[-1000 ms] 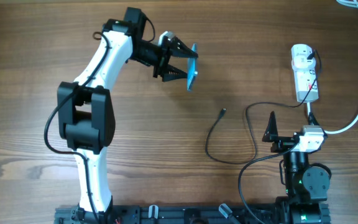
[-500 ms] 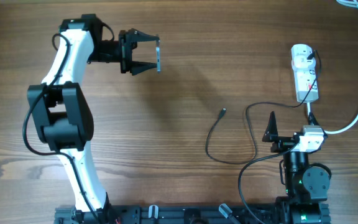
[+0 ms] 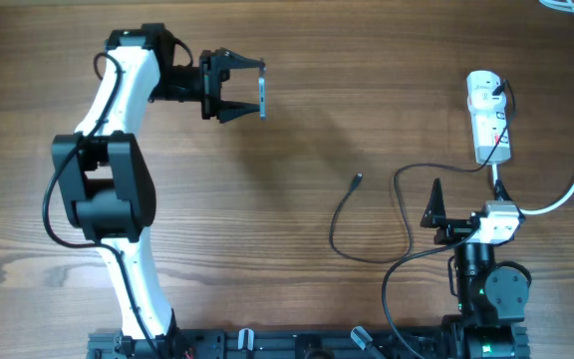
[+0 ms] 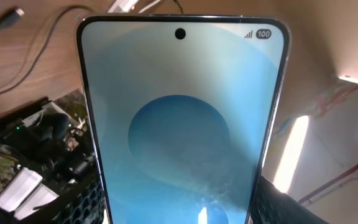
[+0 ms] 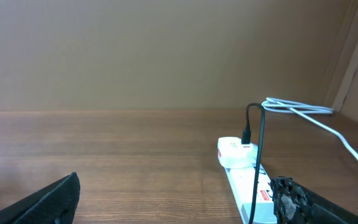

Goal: Plug charger to phone and switch on socket

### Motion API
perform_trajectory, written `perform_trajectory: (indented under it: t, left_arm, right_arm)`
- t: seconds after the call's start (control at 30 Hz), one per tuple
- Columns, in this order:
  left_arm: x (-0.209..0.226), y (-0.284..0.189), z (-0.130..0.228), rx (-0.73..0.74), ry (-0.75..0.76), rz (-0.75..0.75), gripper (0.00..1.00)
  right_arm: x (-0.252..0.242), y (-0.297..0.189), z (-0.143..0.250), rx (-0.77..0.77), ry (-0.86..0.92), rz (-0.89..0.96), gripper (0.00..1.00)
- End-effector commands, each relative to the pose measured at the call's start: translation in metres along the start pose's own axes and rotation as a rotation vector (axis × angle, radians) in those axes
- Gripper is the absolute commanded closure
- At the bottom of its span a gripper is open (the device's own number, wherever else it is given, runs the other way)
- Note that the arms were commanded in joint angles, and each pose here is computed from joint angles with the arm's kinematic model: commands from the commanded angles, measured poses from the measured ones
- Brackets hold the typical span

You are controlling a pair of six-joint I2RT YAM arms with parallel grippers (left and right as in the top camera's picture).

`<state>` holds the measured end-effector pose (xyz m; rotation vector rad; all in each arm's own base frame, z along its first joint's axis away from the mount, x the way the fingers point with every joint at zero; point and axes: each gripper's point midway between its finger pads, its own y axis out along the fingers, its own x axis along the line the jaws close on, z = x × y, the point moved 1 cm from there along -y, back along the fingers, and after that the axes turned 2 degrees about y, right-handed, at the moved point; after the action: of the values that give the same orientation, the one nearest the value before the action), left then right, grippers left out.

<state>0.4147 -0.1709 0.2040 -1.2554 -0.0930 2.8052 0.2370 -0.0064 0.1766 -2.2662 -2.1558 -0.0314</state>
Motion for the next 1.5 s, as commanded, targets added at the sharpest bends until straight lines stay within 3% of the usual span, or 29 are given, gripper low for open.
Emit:
perform_trajectory:
  t: [0.0, 0.93, 1.23, 1.47]
  left_arm:
    - [-0.018, 0.0045, 0.0214, 0.047, 0.052, 0.05, 0.32]
    - [-0.0176, 0.0063, 0.022, 0.049, 0.068, 0.047, 0.32]
    - [-0.0177, 0.0063, 0.0221, 0.049, 0.068, 0.047, 0.27]
    - [-0.017, 0.0062, 0.023, 0.05, 0.053, 0.047, 0.31]
  right_arm:
    - [-0.0012, -0.0003, -0.0016, -0.01, 0.014, 0.006, 0.0]
    - [-0.0012, -0.0003, -0.0016, -0.01, 0.014, 0.006, 0.0]
    - [-0.0012, -0.0003, -0.0016, -0.01, 0.014, 0.006, 0.0]
    - [-0.0012, -0.0003, -0.0016, -0.01, 0.014, 0.006, 0.0]
